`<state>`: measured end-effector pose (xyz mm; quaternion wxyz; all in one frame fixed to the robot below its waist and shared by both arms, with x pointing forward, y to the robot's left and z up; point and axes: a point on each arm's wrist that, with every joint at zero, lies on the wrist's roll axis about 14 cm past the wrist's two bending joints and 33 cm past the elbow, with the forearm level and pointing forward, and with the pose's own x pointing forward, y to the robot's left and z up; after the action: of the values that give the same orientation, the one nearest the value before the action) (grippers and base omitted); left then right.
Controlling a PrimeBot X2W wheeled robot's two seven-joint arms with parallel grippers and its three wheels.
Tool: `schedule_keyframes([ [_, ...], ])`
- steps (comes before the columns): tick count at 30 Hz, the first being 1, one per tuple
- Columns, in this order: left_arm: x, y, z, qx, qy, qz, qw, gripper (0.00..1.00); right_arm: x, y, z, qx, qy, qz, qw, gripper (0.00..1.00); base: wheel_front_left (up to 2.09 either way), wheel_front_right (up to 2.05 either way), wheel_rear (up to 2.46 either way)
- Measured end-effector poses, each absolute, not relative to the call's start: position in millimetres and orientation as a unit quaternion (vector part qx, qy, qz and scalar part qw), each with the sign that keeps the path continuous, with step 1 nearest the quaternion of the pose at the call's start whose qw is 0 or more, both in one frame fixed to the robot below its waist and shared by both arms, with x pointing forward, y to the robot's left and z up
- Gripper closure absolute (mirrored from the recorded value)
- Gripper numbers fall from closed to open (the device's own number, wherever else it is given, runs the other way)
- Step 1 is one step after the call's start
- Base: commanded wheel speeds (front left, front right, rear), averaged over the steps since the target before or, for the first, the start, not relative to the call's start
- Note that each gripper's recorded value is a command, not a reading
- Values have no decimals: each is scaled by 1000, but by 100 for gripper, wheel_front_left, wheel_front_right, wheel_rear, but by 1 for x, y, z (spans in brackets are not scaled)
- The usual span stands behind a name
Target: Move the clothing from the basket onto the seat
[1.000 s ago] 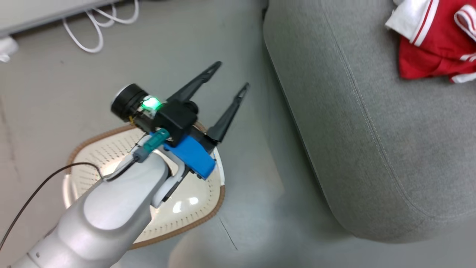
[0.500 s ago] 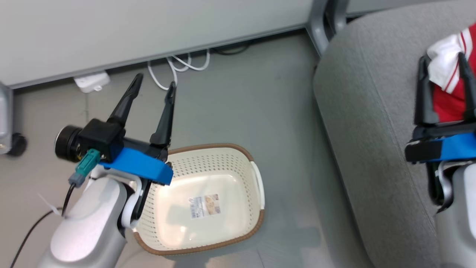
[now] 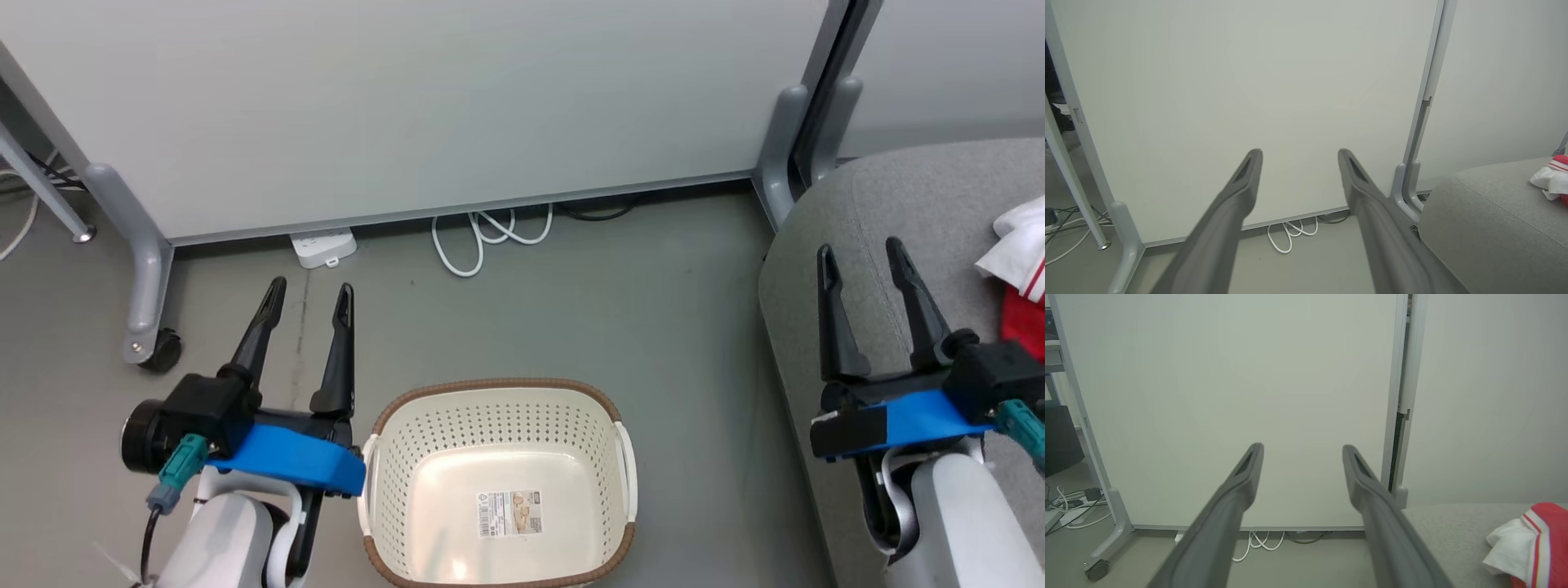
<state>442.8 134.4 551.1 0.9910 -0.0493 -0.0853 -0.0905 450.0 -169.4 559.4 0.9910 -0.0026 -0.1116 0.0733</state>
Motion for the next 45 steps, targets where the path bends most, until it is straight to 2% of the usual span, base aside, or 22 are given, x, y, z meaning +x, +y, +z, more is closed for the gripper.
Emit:
schedule_keyframes([
  [9, 408, 155, 547, -55, -86, -54, 993, 0, 421, -156, 545, 29, -92, 81, 992, 0, 0, 0, 0],
  [24, 377, 170, 538, -61, -84, -30, 994, 0, 386, -149, 523, 57, -63, 80, 993, 0, 0, 0, 0],
  [45, 362, 177, 522, -64, -63, -24, 996, 0, 372, -150, 514, 68, -49, 74, 994, 0, 0, 0, 0],
])
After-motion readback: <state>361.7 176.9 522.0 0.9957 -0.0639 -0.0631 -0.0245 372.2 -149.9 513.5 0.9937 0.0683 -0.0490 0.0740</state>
